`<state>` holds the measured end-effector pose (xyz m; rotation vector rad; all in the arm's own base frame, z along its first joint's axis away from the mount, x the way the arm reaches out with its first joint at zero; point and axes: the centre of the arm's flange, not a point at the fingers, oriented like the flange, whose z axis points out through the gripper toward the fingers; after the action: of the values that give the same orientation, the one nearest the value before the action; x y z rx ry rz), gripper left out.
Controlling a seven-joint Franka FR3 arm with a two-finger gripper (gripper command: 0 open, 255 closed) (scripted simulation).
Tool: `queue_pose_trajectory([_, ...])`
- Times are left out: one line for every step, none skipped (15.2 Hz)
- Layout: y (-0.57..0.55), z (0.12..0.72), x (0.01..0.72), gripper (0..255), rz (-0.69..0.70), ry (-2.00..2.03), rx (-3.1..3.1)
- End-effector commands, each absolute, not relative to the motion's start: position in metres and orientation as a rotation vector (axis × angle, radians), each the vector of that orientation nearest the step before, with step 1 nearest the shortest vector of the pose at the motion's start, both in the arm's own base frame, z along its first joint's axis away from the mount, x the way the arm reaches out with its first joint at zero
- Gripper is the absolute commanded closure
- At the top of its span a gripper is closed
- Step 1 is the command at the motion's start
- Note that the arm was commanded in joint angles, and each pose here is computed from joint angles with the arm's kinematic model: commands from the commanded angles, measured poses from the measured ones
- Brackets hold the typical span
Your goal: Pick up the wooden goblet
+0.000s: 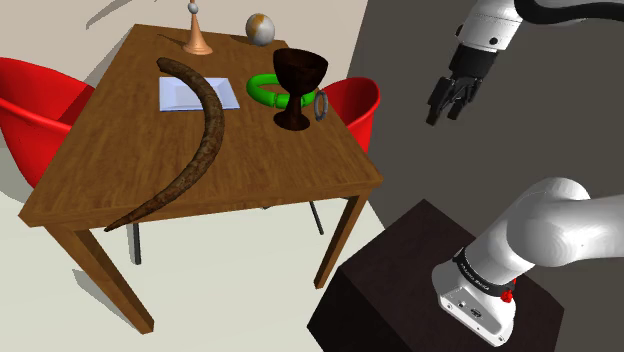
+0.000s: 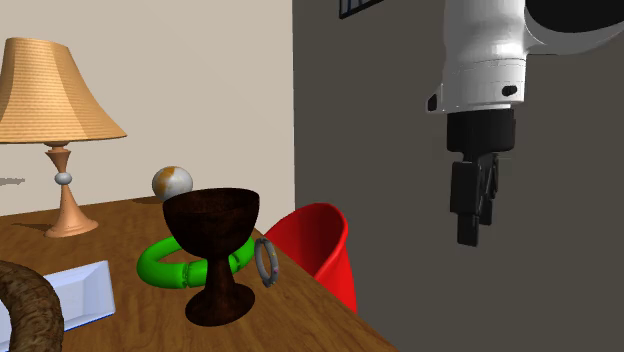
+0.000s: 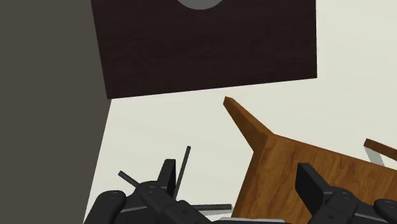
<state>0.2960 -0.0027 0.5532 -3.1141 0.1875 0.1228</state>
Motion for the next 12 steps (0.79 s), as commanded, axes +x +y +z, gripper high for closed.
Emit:
queue_pose_trajectory([-0.003, 0.553, 0.296, 0, 0.123, 0.188, -3.114])
queue_pose_trajectory([-0.001, 0.554, 0.308, 0, 0.118, 0.188, -3.108])
queue_pose_trajectory([0.001, 0.555, 0.321, 0, 0.113, 0.188, -3.102])
queue_pose_trajectory([0.002, 0.556, 0.333, 0, 0.108, 0.188, -3.096])
queue_pose_trajectory([0.004, 0.556, 0.346, 0, 0.103, 0.188, -3.09])
queue_pose_trajectory([0.005, 0.557, 0.358, 0, 0.098, 0.188, -3.084])
queue_pose_trajectory([0.007, 0.558, 0.37, 0, 0.093, 0.188, -3.078])
queue_pose_trajectory([0.009, 0.559, 0.383, 0, 0.089, 0.188, -3.072])
queue_pose_trajectory([0.01, 0.561, 0.395, 0, 0.084, 0.188, -3.066])
queue_pose_trajectory([0.012, 0.562, 0.408, 0, 0.079, 0.188, -3.06])
queue_pose_trajectory([0.013, 0.563, 0.42, 0, 0.074, 0.188, -3.054])
queue_pose_trajectory([0.015, 0.564, 0.432, 0, 0.069, 0.188, -3.047])
